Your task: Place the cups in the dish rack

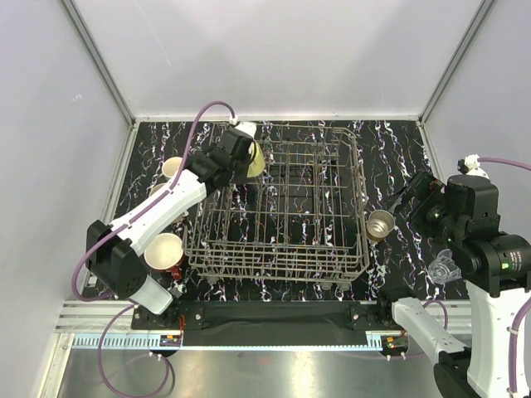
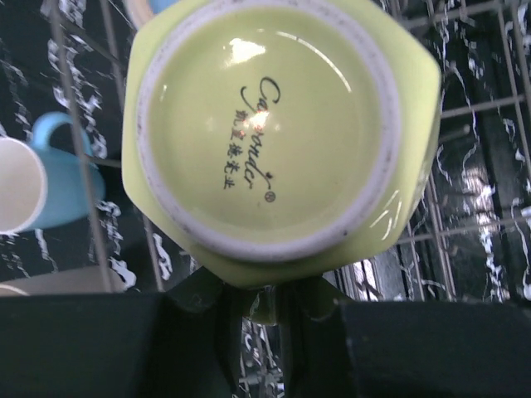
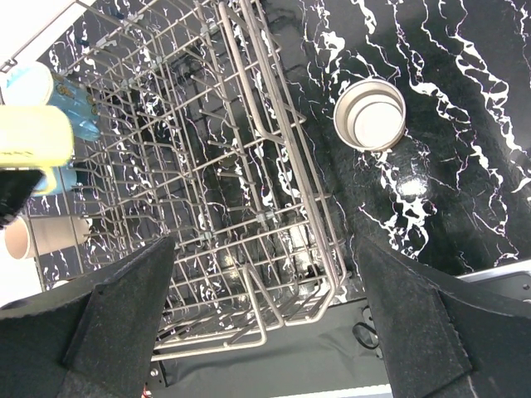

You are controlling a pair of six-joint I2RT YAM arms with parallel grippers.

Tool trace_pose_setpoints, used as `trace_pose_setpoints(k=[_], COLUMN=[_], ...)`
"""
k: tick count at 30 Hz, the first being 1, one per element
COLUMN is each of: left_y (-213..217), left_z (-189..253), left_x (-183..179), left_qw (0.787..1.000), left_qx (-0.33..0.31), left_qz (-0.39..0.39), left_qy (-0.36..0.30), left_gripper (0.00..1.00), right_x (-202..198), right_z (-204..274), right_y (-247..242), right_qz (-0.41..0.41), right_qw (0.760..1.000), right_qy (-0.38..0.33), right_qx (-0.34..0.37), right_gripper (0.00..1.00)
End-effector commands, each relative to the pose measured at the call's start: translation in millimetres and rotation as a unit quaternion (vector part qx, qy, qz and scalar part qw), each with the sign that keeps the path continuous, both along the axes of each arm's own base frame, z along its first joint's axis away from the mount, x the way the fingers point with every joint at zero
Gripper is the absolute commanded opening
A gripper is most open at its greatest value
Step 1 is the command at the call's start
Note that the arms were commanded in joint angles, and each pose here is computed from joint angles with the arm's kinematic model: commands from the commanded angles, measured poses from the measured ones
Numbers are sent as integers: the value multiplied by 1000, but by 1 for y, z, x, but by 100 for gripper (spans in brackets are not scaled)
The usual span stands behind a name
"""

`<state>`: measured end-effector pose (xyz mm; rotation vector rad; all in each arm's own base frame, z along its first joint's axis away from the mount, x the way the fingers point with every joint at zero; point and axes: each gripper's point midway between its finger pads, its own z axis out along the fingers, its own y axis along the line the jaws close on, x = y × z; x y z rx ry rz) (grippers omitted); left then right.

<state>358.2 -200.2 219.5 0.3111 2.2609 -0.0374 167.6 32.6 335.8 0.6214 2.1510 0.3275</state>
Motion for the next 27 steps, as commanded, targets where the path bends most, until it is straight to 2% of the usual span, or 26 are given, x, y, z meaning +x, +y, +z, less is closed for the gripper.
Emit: trace_pose_setpoints(k=[1,13,27], left_y=[-18,-33,-30], left_z=[42,4,-36], left_x=[4,-19,-24], left_qw=[994,993,997], left_qx=[-87,-110,-56], left_qz=[-10,-50,-21], left_qy=[-62,-6,39], left_gripper=[0,0,0], right_x=[-9,-11,-10], right_z=[-9,-14,-17], right_y=[2,9,12], right_qz=[2,10,17], right_qw=[1000,999,999], right_qy=[21,22,19], right_qx=[8,27,31], right_gripper=[98,98,98])
